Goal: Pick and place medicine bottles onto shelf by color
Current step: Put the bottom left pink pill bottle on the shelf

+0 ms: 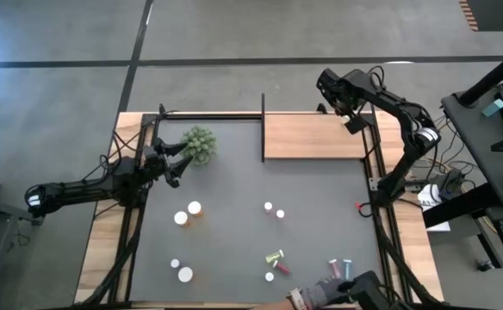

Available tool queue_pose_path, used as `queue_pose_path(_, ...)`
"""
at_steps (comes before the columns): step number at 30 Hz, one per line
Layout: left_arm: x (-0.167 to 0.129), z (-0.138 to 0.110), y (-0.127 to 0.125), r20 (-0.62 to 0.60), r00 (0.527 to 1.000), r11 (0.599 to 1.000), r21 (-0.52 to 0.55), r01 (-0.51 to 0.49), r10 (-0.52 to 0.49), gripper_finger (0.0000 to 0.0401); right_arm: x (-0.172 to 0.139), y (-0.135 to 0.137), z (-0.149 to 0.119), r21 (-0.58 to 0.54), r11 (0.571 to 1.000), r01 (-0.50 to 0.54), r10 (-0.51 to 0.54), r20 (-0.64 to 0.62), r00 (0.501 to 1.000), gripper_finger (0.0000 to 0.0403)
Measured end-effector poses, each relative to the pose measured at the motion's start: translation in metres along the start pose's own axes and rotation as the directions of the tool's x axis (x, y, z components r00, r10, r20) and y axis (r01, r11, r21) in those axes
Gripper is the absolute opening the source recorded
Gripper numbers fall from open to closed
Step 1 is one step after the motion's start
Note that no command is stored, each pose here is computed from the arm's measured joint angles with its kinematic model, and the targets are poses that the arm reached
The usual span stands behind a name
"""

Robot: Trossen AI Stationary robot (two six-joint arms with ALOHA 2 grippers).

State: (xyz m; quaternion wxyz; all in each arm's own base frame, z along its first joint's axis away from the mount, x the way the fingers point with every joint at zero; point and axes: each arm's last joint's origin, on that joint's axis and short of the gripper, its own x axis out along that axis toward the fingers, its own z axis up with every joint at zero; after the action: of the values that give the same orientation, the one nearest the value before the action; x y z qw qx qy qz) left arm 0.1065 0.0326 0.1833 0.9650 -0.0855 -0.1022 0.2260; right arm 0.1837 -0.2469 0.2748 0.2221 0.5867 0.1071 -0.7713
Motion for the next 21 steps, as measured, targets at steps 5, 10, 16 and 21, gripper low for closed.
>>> queue_pose_path(5, 0.000, 0.000, 0.000, 0.000, 1.000, 1.000, 0.000, 0.000, 0.000, 0.0267, -0.019, -0.008, -0.013, -0.055, 0.998, -0.028, 0.026, -0.033, 0.999, 0.0358)
queue_pose_path(10, 0.000, 0.000, 0.000, 0.000, 1.000, 1.000, 0.000, 0.000, 0.000, 0.0267, -0.036, -0.020, -0.027, -0.107, 0.991, -0.076, 0.069, -0.073, 0.995, 0.0359)
queue_pose_path(16, 0.000, 0.000, 0.000, 0.000, 1.000, 1.000, 0.000, 0.000, 0.000, 0.0267, -0.058, -0.040, -0.042, -0.218, 0.965, -0.144, 0.123, -0.106, 0.987, 0.0359)
queue_pose_path(21, 0.000, 0.000, 0.000, 0.000, 1.000, 1.000, 0.000, 0.000, 0.000, 0.0267, -0.071, -0.061, -0.061, -0.378, 0.913, -0.156, 0.088, -0.191, 0.978, 0.0359)
